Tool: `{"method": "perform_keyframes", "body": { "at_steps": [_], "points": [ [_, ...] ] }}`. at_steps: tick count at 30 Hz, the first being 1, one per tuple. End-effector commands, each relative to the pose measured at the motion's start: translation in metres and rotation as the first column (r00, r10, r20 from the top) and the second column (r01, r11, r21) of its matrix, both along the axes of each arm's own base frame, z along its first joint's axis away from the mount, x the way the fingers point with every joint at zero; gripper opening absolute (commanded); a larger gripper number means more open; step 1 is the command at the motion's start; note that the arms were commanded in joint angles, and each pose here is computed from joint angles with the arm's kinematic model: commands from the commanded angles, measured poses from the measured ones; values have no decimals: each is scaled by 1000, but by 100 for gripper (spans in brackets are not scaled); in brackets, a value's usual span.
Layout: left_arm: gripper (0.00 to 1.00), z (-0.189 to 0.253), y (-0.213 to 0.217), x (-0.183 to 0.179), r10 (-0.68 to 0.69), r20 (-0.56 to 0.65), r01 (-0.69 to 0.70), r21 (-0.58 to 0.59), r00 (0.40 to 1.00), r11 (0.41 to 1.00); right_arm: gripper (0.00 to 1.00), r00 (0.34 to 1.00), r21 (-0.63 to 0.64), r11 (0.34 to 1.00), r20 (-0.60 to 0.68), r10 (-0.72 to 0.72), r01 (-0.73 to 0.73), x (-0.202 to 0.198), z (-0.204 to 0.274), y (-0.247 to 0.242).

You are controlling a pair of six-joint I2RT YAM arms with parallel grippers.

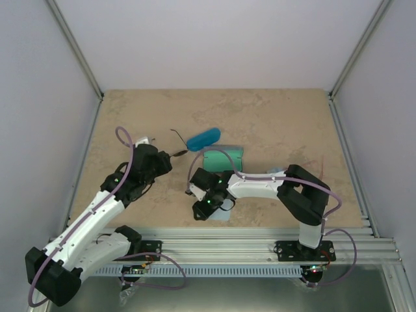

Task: Organize the sunglasses
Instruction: Adjust the glasses cleaning cloth at the center of the board, then fold the glasses cleaning cloth at the center of the board.

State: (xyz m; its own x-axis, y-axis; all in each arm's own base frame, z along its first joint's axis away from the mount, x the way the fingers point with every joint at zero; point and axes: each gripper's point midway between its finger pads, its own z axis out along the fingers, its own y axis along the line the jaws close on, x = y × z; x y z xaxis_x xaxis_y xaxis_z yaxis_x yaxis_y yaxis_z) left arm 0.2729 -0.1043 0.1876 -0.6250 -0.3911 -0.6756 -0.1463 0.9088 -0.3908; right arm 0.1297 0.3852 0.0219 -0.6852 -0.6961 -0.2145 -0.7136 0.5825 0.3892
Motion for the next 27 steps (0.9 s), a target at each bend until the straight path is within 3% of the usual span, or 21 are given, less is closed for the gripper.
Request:
{"method": "perform_keyframes", "body": {
  "at_steps": [1, 4, 8, 11, 14, 19, 24, 27],
  "points": [
    [64, 5, -4, -1, -36, 16, 36, -12, 999, 999, 37, 989, 13, 995, -110, 102, -102, -37, 0, -17],
    [64, 2, -13, 0, -78, 16, 79, -33, 997, 996, 36, 995, 26, 998, -76, 64, -62, -28, 7, -12],
    [67, -6, -36, -2, -199, 8, 199, -70, 980, 978, 34, 987, 84, 987, 70, -143, 137, 16, 36, -8],
    [70, -16, -57, -5, -310, -12, 307, -106, 951, 946, 34, 929, 92, 944, 170, -327, 316, 52, 52, -31],
    [73, -31, -76, -10, -410, -50, 399, -146, 911, 905, 34, 854, 20, 884, 248, -458, 468, 83, 48, -67],
    [70, -66, -90, -13, -480, -178, 454, -170, 859, 875, 34, 802, -52, 827, 287, -524, 559, 107, 39, -99],
    [56, -97, -98, -20, -513, -295, 474, -197, 806, 858, 31, 804, -101, 818, 286, -521, 566, 114, 27, -105],
    [53, -108, -105, -26, -538, -337, 505, -188, 773, 843, 29, 816, -129, 823, 282, -504, 553, 114, 19, -104]
  ]
}}
